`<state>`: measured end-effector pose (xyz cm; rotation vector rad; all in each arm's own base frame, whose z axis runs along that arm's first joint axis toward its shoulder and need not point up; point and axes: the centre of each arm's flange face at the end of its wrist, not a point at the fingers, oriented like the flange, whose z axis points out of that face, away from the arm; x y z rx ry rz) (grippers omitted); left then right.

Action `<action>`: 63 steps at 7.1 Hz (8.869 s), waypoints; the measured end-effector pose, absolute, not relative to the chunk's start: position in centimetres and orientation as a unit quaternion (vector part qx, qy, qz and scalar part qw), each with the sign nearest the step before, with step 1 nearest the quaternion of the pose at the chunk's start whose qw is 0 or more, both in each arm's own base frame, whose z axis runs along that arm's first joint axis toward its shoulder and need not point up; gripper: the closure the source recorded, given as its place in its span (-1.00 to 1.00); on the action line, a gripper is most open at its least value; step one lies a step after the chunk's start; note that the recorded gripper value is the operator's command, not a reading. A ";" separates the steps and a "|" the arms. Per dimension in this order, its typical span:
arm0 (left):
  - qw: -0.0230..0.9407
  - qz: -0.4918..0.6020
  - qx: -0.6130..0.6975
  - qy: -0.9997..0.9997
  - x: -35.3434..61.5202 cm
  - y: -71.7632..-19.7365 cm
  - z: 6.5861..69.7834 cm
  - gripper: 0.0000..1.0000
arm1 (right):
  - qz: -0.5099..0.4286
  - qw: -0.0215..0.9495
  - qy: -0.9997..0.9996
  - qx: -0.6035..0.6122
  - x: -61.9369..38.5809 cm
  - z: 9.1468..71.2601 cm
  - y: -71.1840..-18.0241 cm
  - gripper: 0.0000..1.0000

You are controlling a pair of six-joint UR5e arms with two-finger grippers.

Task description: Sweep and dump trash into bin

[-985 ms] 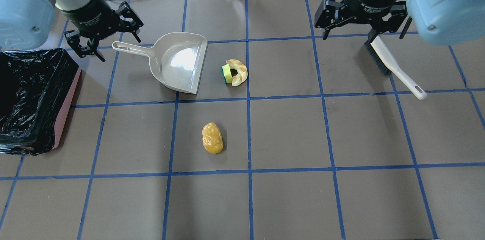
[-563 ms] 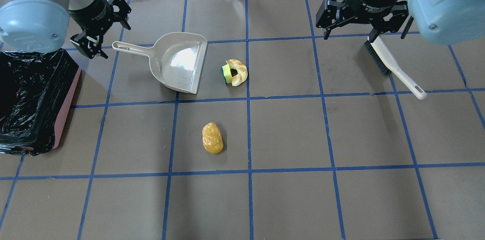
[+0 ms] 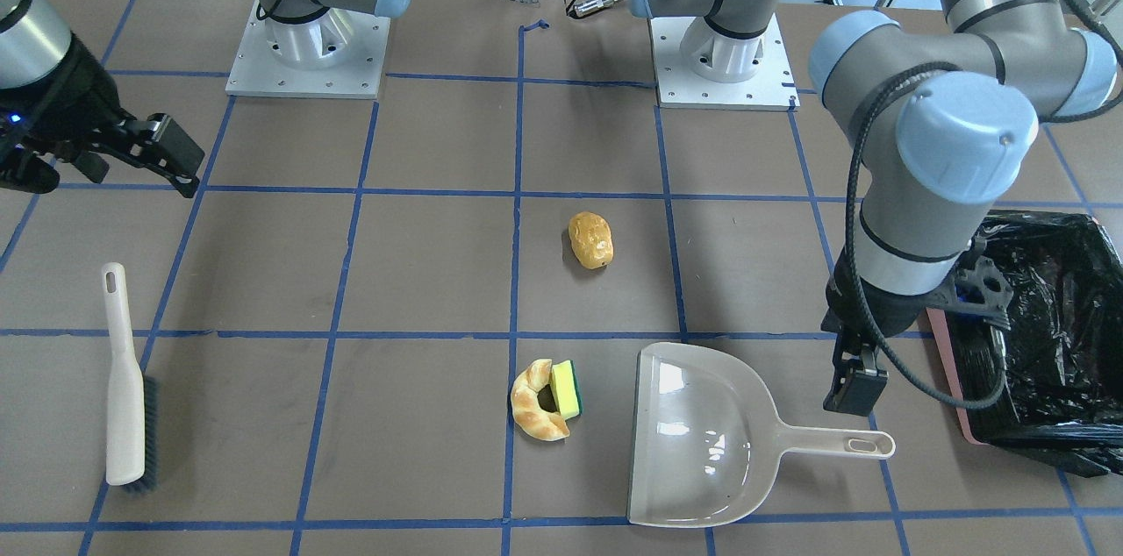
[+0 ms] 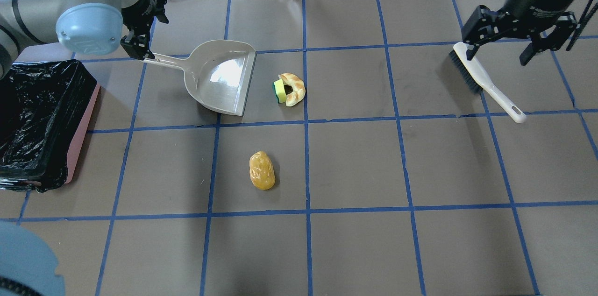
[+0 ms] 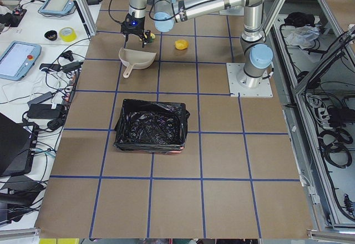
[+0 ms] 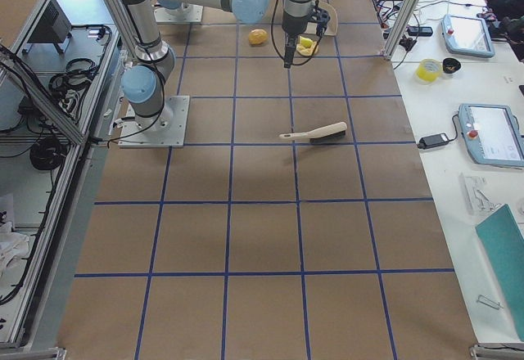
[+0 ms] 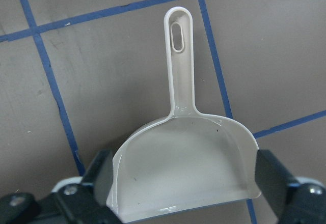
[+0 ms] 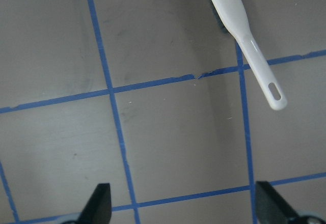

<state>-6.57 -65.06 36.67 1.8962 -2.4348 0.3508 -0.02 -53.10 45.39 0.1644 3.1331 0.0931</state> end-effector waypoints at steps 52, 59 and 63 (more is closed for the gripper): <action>-0.102 0.105 0.697 -0.702 -5.3 -46.5 24.1 1.00 | 0.179 0.026 0.967 0.179 43.0 26.5 -32.9 1.00; -0.098 0.148 0.691 -0.701 -6.3 -43.4 22.9 1.00 | 0.074 0.146 0.986 -0.018 45.7 21.2 -35.1 1.00; -0.092 0.150 0.692 -0.700 -6.4 -43.8 23.2 1.00 | 0.072 0.157 0.985 0.011 44.8 22.1 -38.2 1.00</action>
